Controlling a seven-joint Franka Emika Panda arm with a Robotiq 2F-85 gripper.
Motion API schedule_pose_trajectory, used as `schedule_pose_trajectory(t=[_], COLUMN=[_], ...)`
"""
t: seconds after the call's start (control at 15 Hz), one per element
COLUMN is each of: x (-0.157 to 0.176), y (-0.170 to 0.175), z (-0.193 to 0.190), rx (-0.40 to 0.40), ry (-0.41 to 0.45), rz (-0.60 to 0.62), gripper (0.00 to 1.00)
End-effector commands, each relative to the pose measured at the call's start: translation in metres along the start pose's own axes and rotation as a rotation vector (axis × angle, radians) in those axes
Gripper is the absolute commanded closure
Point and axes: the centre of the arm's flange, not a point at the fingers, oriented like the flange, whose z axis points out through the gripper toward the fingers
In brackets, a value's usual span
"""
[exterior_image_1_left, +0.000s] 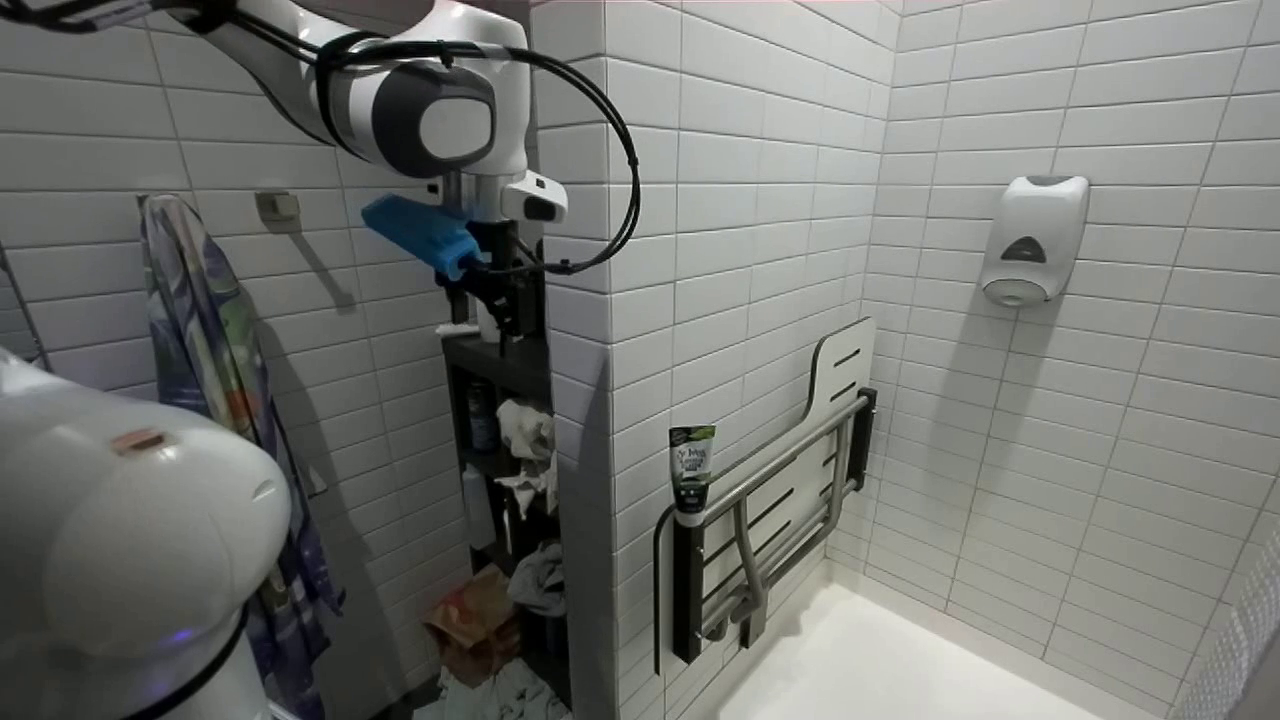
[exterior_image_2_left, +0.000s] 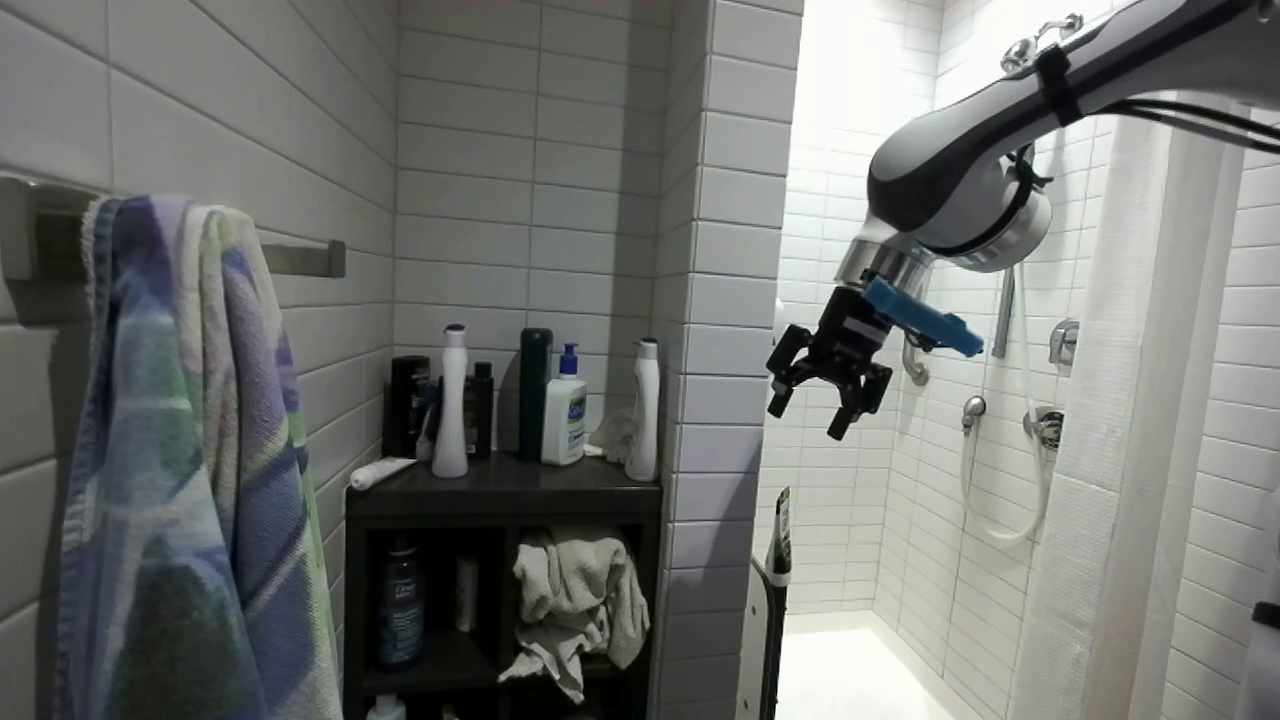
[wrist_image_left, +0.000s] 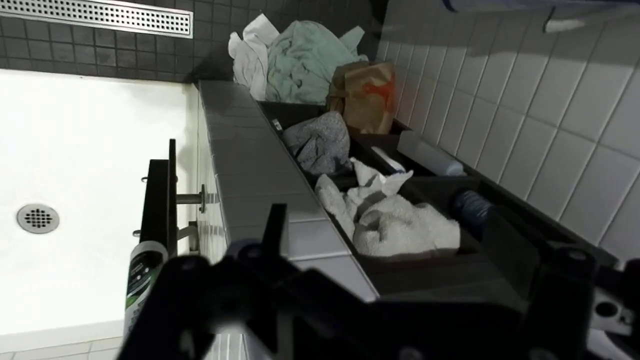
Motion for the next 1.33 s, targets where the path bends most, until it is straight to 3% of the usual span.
schedule_pose_trajectory(t=[0.0, 0.73, 1.27], x=[0.007, 0.03, 0.07], y=[0.011, 0.091, 0.105], z=[0.007, 0.026, 0.059], rx=[-0.01, -0.036, -0.067], ry=[0.065, 0.165, 0.373], rz=[0.147, 0.573, 0.793], gripper=[0.0, 0.0, 0.0])
